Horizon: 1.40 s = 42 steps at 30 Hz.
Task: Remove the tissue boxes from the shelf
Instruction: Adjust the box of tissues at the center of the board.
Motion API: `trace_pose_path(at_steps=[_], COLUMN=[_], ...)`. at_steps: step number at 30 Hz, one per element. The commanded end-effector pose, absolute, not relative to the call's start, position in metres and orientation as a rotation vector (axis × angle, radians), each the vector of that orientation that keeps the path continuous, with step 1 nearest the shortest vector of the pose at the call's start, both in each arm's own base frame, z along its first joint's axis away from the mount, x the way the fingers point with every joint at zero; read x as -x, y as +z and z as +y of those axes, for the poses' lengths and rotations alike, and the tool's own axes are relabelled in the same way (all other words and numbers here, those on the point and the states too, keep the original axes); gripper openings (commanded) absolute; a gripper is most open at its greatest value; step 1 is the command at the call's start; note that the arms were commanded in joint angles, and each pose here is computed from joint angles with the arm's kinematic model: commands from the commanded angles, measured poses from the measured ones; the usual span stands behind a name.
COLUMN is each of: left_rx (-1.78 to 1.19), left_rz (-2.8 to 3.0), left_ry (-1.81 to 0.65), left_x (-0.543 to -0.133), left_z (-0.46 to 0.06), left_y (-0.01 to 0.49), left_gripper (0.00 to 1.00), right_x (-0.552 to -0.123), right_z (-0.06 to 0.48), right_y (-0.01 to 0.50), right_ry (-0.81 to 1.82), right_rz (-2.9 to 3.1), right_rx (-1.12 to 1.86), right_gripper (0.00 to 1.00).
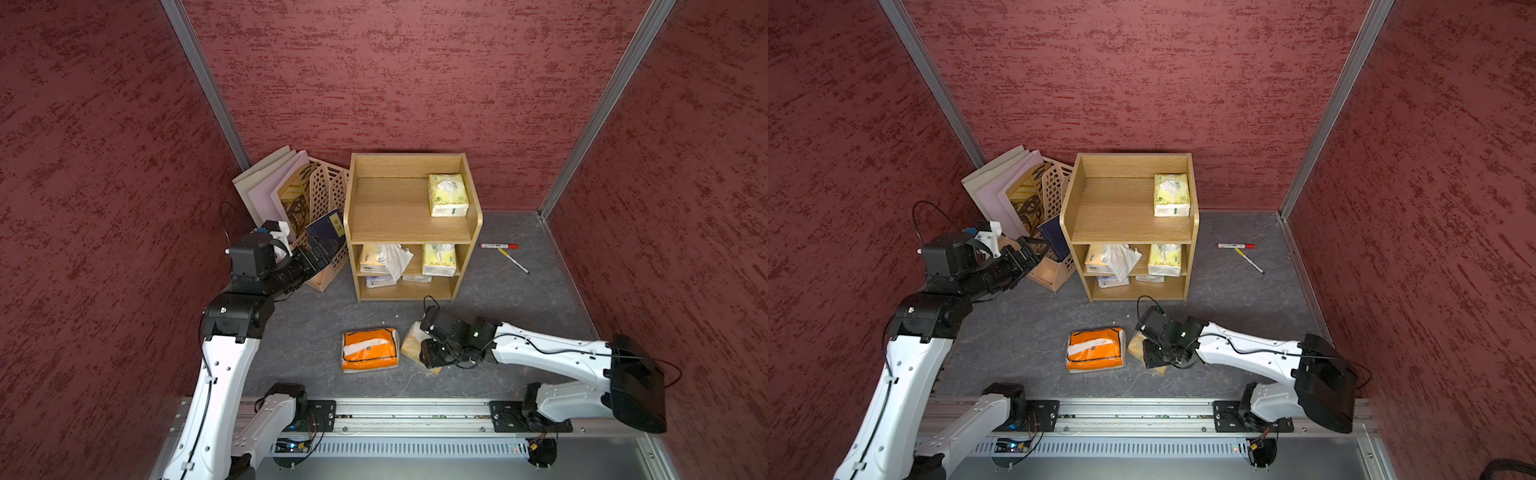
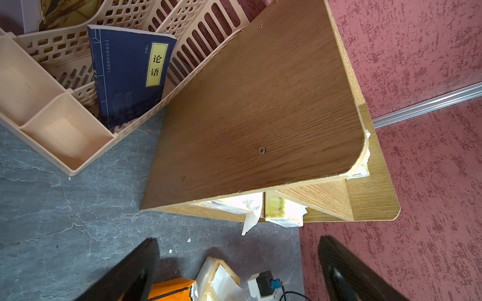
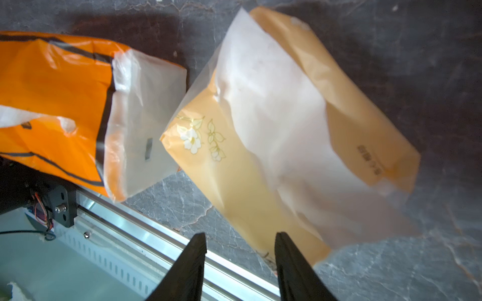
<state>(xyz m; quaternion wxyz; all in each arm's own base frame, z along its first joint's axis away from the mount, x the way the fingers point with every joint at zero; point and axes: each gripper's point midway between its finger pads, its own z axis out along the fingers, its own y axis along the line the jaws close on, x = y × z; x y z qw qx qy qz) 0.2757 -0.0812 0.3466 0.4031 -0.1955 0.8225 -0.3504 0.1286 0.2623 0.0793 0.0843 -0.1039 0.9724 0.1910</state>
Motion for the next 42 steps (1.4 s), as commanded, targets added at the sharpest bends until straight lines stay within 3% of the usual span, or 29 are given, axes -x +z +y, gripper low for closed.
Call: trace_pose_path(at_steps=[1,10,15,19,29,42], left_rx=[0.487,0.484,0.484,0.483,0.478,0.476], left_rz=[2.058,2.066,2.074,2.073,2.079,2.075], left_ry=[-0.891,-0.9,-0.906,-0.907,-0.91,-0.898], left_x=[-0.277,-0.28,-0.279,-0.278,-0.278,-0.277], left_z=[-0.081,-0.084,-0.086,-0.086,-0.087,-0.086], left_y=[0.35,0.347,0.345,0.345,0.346,0.351], left_gripper=[1.0,1.0,1.0,1.0,1.0,1.0], right_x=[-0.12,-0.135,-0.13,-0.12,-0.155,-0.221], right_z=[0.247,0.204,0.167,0.156,0.182,0.234], right_y=[0.082,0.127,0.101,0.07,0.042,0.045], right_ry=[0.569,0.5,0.329,0.252,0.336,0.357], right_rz=[2.901,2.762,2.839,2.931,2.921,2.95], right_rx=[0.29,0.037,-0.174,-0.248,-0.368,-0.221], right_gripper=[0.44,0.43,0.29,0.25,0.27,0.29])
